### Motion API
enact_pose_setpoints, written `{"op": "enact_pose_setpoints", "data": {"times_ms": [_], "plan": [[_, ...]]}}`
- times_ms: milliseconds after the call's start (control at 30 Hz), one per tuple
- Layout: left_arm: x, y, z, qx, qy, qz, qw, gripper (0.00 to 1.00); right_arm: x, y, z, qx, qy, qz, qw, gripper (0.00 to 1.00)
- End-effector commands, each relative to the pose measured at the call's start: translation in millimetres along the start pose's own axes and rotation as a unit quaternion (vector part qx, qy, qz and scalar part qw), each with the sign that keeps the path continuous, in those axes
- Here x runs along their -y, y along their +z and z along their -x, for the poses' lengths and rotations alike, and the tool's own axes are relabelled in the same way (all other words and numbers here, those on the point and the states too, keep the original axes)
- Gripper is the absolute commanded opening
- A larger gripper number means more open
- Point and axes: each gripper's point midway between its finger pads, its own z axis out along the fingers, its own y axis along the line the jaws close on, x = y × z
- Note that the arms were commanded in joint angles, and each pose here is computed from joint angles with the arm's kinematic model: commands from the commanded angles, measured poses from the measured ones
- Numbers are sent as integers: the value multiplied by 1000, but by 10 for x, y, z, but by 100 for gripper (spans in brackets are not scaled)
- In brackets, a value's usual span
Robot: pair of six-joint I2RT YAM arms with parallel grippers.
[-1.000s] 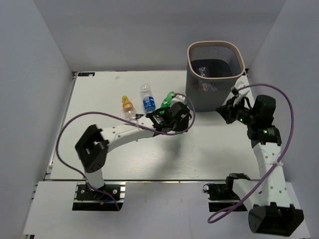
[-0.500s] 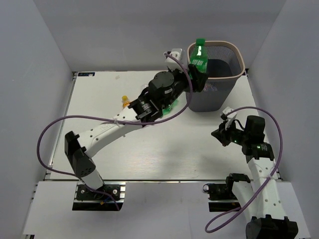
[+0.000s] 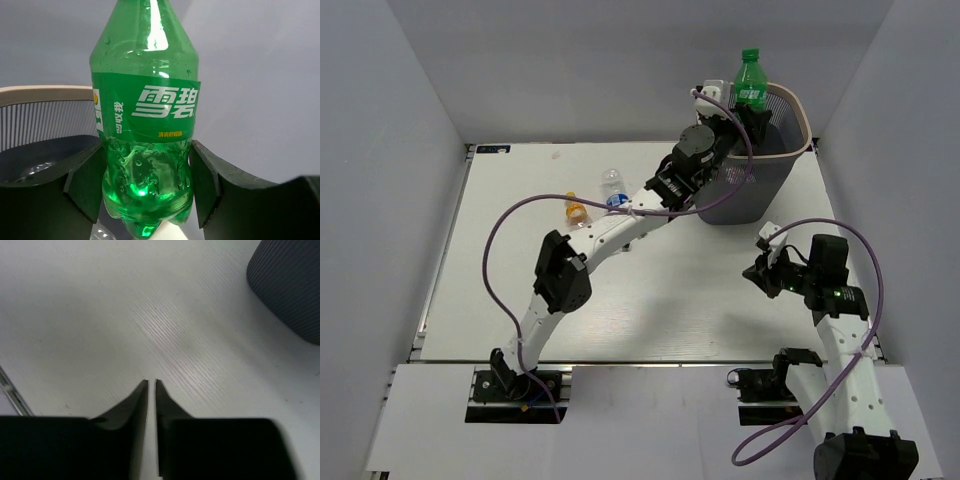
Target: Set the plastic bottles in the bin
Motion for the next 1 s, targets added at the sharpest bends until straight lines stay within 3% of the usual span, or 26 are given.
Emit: {"op": "enact_pose_setpoints", "data": {"times_ms": [0, 33, 100, 133, 233, 367, 500, 600, 633, 667, 767, 800, 867, 900, 967], "plan": [[-36, 99, 575, 63, -14, 4, 998, 42, 15, 1, -58, -2, -19, -8, 1000, 22], [-84, 113, 620, 65, -21, 8, 998, 73, 11, 1, -62, -2, -21, -8, 1000, 29], [-176, 137, 499, 52, -20, 13, 998, 89, -27, 24, -71, 2, -20, 4, 1000, 45], [-207, 116, 432, 41, -21, 18, 999, 99, -31, 43, -78, 4, -22, 10, 1000, 47], [-305, 85, 565, 48, -18, 25, 998, 99, -101, 96, -55, 15, -16, 41, 999, 54], [-143, -27, 1077, 71, 7, 5, 997, 99, -88, 205, -15, 19, -12, 68, 997, 56], [-3, -319, 1462, 64, 65, 10, 996, 99, -33, 314, 197, 27, -26, 83, 996, 53], [-76, -898, 1758, 46, 81, 39, 995, 99, -4, 469, 351, 20, -32, 97, 995, 45], [-303, -1082, 1438, 0, 97, 65, 993, 99, -37, 549, 329, 6, -30, 108, 994, 43], [-277, -1443, 1846, 21, 91, 72, 993, 99, 2, 574, 454, 7, -29, 101, 994, 40], [-866, -2165, 1366, -72, 103, 168, 978, 99, -30, 834, 544, -26, -27, 103, 994, 29], [-1113, -2639, 1244, -104, 89, 214, 967, 99, -180, 977, 563, -51, -42, 131, 989, 31], [-1304, -3086, 1091, -134, 65, 248, 957, 99, -126, 1053, 836, -41, -80, 121, 989, 37], [-1506, -3435, 799, -189, 71, 278, 939, 99, -106, 1140, 917, -42, -111, 125, 985, 48], [-1536, -3778, 731, -197, 5, 297, 934, 99, -120, 1309, 918, -56, -135, 140, 979, 55]]}}
